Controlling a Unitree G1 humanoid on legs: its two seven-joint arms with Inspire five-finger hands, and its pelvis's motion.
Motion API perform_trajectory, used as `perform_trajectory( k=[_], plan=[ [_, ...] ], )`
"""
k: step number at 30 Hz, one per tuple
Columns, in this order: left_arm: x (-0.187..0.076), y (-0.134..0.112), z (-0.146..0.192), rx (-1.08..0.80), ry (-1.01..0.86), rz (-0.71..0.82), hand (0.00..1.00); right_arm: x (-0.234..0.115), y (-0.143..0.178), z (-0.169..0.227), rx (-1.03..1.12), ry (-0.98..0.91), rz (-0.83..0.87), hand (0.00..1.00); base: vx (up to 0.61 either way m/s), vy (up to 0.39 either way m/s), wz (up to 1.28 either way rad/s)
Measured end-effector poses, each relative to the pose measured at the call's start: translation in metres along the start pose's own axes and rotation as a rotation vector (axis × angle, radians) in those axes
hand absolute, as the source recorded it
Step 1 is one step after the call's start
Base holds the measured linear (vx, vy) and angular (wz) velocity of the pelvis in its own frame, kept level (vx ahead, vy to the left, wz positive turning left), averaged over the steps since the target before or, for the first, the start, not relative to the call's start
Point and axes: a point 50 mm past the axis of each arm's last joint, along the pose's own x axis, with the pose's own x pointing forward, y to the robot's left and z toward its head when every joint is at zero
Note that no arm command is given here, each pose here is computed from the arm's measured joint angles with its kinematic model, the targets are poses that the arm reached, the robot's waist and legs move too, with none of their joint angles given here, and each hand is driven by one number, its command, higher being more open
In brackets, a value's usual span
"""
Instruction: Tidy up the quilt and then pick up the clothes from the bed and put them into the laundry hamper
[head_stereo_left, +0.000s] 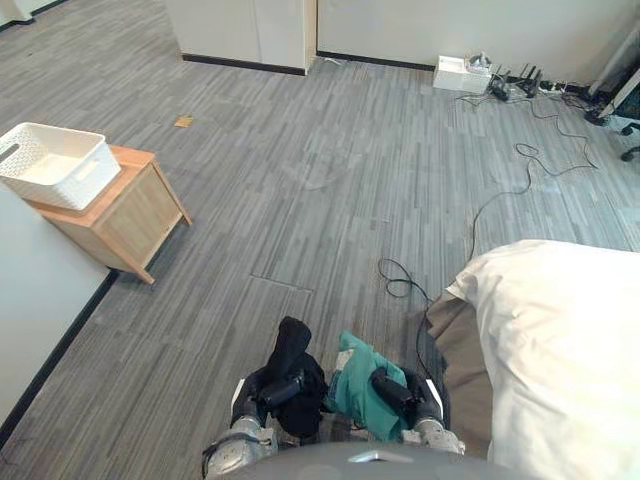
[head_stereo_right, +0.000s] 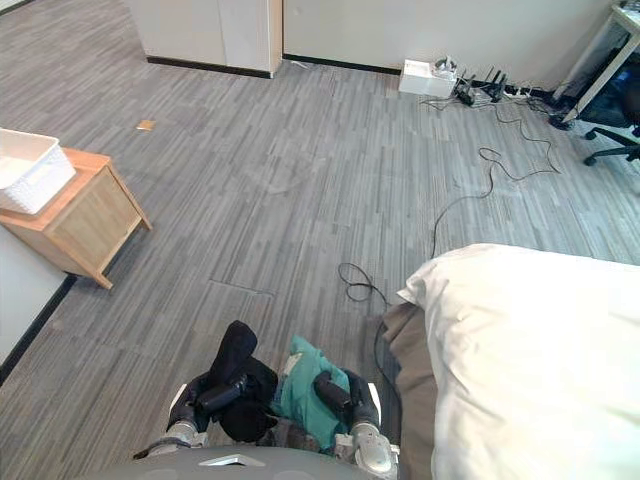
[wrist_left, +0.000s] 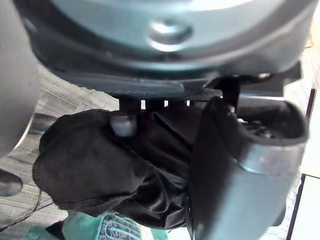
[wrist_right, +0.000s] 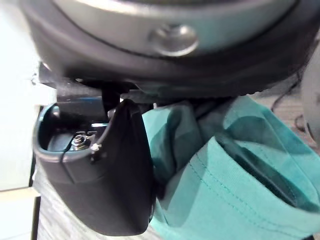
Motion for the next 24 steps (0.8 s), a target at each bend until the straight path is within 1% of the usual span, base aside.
perform_trajectory(
  k=[3,6,10,13,17,20,24],
  plan=[
    [0.009,-0.003,0.006,0.022,-0.007,0.012,0.00,0.014,0.004,0.005,-0.021,0.025,0.003,0.00,-0.02,0.004,0.06],
    [0.017,-0.011,0.017,0.022,-0.031,0.003,0.00,0.023,0.011,0.023,-0.029,-0.018,0.015,0.00,-0.06,0.002,0.19],
    [0.025,-0.029,0.038,-0.015,-0.097,-0.013,0.00,0.026,0.016,0.038,-0.106,-0.076,0.031,0.00,-0.02,0.074,0.25],
    [0.025,-0.030,0.046,-0.050,-0.134,-0.002,0.00,0.029,0.030,0.055,-0.120,-0.132,0.053,0.00,0.13,0.168,0.05],
    [0.025,-0.035,0.061,-0.074,-0.192,-0.025,0.00,0.028,0.046,0.085,-0.066,-0.241,0.103,0.00,0.34,0.249,0.13],
    [0.025,-0.037,0.071,-0.098,-0.226,-0.035,0.00,0.025,0.066,0.098,-0.045,-0.288,0.168,0.00,0.55,0.222,0.32],
    [0.022,-0.036,0.073,-0.069,-0.247,-0.046,0.00,0.021,0.083,0.103,-0.033,-0.312,0.235,0.00,0.44,0.113,0.23]
  ],
)
